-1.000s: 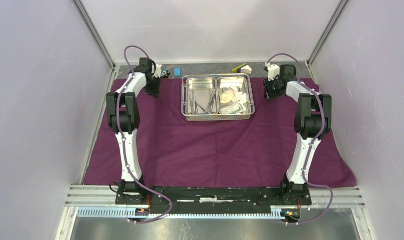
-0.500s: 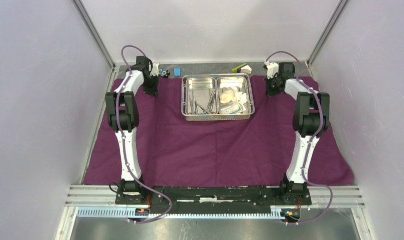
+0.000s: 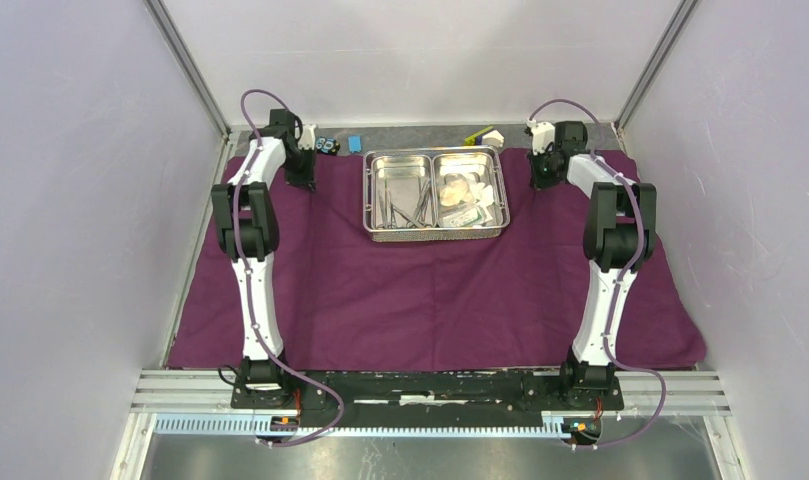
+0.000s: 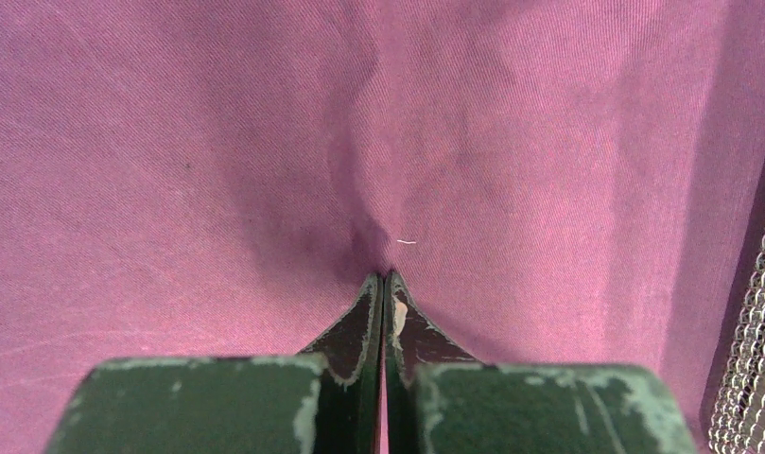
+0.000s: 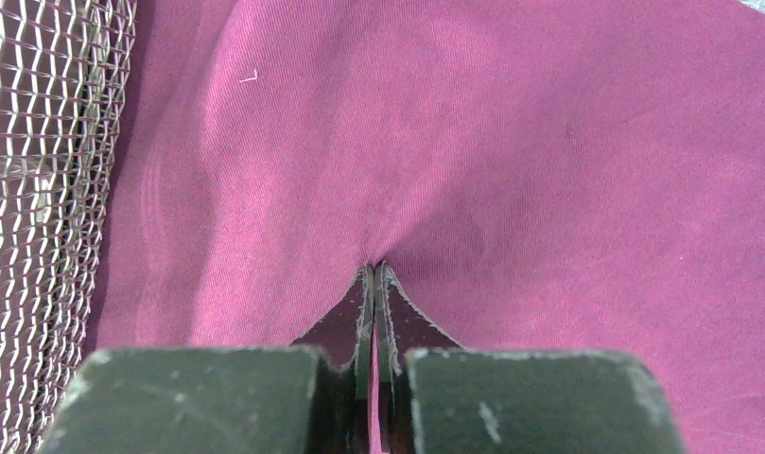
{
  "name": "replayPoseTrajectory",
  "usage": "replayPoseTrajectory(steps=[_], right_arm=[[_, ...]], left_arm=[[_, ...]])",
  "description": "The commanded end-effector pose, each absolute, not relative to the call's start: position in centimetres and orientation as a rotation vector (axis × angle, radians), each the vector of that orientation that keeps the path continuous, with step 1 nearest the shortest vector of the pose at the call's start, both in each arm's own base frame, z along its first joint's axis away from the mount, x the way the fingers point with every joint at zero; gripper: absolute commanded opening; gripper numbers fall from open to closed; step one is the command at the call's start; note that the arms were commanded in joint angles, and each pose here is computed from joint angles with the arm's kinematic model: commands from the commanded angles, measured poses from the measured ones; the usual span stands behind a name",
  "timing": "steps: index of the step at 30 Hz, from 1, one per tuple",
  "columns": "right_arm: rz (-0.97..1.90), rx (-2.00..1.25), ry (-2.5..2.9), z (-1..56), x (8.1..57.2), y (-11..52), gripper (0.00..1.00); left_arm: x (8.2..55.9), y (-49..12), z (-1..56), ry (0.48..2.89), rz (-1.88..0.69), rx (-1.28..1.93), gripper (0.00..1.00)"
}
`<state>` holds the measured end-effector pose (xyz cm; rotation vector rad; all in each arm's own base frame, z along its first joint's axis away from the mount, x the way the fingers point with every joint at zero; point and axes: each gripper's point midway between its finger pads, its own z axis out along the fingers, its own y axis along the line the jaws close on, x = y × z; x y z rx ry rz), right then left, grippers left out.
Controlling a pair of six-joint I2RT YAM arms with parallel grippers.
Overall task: Open and lay out the surgical kit
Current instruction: Smooth out the surgical kit at the center of the board.
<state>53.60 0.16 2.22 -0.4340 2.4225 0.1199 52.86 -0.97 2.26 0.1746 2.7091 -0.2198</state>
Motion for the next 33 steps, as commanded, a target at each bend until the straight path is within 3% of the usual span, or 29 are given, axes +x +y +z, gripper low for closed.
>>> replayPoseTrajectory(steps=[1, 18, 21, 24, 27, 33], right_arm=[[0.054, -0.439, 2.419, 1.3, 54.5, -0.8, 0.0], [-0.021, -0.475, 2.414, 2.3, 52.6, -1.7, 0.01], [-0.026, -0.474, 2.417, 2.6, 52.7, -1.8, 0.18], [-0.039, -0.48, 2.399, 3.6, 52.9, -2.0, 0.41], [-0.055, -0.48, 2.371, 5.5, 52.7, -2.4, 0.55], [-0.015, -0.506, 2.306, 8.5, 49.0, -3.9, 0.78]], left_arm=[[54.4, 2.8, 1.3, 2.699, -0.089, 0.093, 0.02], [55.3, 3.1, 1.8, 2.685, -0.072, 0.109, 0.02], [54.6, 2.6, 2.0, 2.699, -0.108, 0.118, 0.04], [54.0, 2.5, 2.9, 2.695, -0.13, 0.12, 0.23], [53.7, 3.1, 4.6, 2.665, -0.146, 0.092, 0.49], [51.6, 5.9, 9.7, 2.551, -0.176, 0.024, 0.8]])
